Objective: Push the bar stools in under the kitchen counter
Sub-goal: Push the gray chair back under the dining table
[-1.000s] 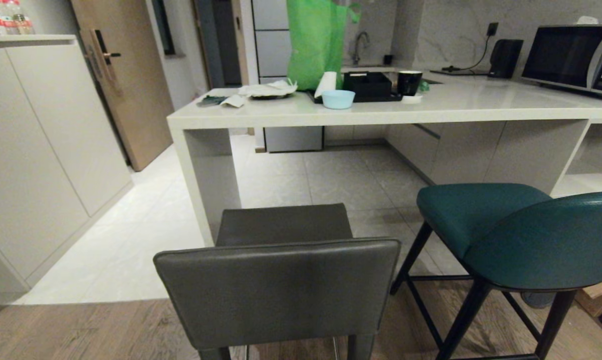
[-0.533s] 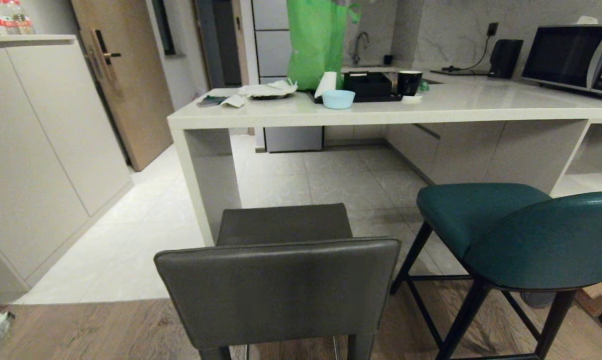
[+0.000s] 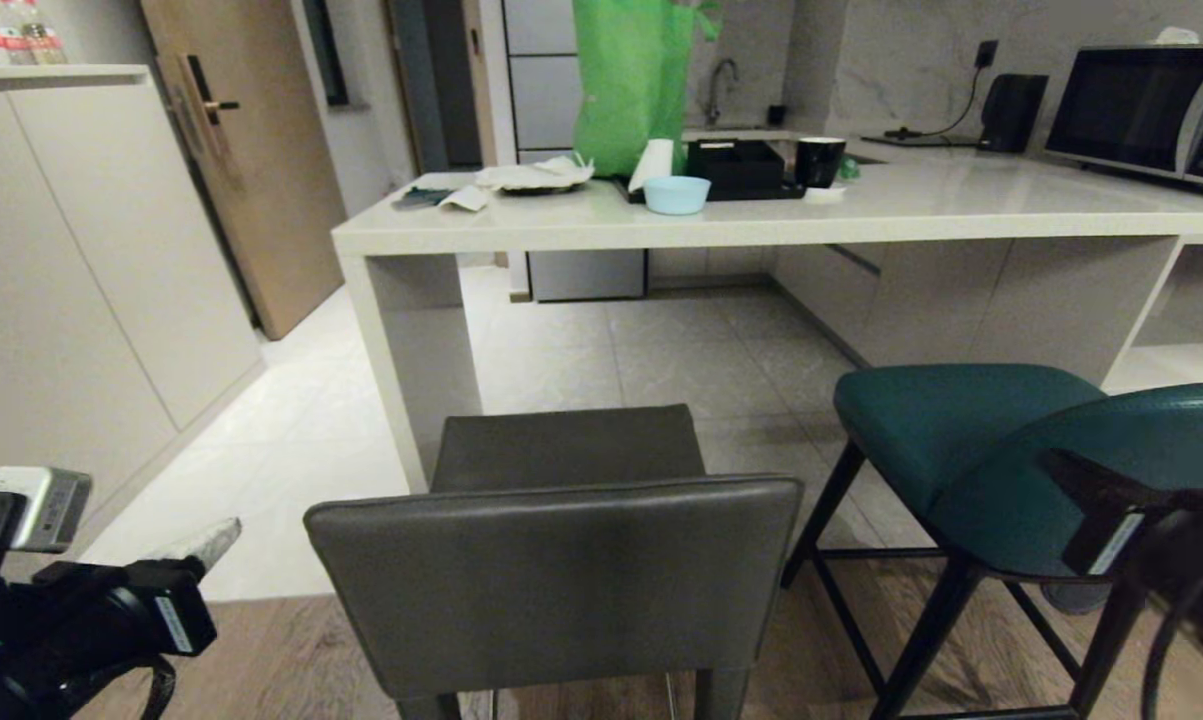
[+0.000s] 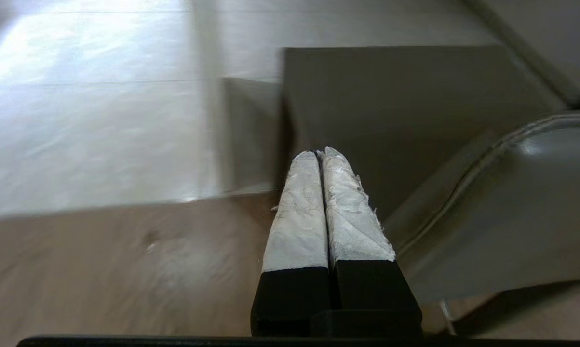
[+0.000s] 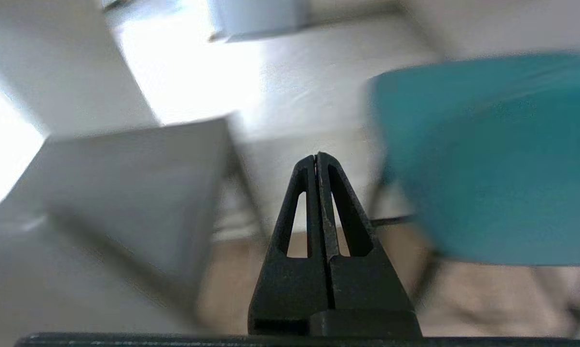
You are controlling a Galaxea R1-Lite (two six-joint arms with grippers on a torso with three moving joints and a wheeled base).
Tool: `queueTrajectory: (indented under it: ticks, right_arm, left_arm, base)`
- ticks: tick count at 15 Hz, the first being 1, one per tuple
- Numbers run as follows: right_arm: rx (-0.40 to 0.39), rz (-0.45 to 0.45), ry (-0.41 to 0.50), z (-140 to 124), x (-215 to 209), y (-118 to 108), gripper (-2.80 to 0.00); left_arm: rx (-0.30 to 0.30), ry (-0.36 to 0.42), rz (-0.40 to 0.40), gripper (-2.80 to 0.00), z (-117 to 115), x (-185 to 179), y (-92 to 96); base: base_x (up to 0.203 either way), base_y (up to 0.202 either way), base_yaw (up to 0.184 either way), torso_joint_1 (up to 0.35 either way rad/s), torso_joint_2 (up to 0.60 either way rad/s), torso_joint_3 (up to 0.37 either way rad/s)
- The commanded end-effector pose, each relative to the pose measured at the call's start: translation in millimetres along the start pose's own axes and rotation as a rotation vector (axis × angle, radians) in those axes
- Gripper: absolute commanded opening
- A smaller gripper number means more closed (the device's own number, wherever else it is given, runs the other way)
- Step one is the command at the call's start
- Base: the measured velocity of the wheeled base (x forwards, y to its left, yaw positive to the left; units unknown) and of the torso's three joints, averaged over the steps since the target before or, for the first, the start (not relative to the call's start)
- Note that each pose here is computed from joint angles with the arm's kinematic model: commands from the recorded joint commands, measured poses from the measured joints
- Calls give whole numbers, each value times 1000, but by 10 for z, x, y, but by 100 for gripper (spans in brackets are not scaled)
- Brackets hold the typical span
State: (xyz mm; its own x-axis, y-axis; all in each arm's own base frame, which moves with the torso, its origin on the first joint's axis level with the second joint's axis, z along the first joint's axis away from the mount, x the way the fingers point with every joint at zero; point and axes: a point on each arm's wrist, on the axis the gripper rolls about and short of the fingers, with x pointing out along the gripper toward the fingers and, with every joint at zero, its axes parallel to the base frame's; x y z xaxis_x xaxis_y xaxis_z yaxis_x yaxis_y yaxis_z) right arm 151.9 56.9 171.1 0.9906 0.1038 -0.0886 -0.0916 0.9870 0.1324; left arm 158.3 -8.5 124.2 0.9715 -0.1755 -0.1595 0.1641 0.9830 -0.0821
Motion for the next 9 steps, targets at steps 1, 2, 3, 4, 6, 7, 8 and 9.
queueTrajectory:
  ticks: [1,2,3,4,6,7,8,9]
  right_arm:
    - [-27,68,163,-386,210,210,-280]
    - [-19,83,192,-513,283,274,-280]
    - [-16,92,197,-610,372,330,-280]
    - [-23,100,191,-702,467,380,-280]
    - [-43,115,149,-842,624,459,-280]
    - [-51,119,133,-898,678,484,-280]
    - [-58,122,123,-938,715,502,-280]
    - [-61,133,104,-922,737,541,-280]
  left_arm:
    - [-7,71,-51,-280,-201,242,26]
    - [-2,76,-78,-280,-224,262,12]
    - [-1,79,-81,-280,-232,264,10]
    - [-1,80,-81,-280,-233,268,11]
    - [-2,90,-82,-280,-249,298,12]
    - [0,87,-89,-280,-242,304,3]
    - [10,90,-101,-280,-248,304,-14]
    - [30,101,-118,-280,-268,305,-47]
  base:
    - [0,0,0,0,0,0]
    - [0,0,0,0,0,0]
    - [0,0,0,0,0,0]
    - [0,0,0,0,0,0]
    - [0,0,0,0,0,0]
    - [0,0,0,0,0,0]
    - [0,0,0,0,0,0]
    - [0,0,0,0,0,0]
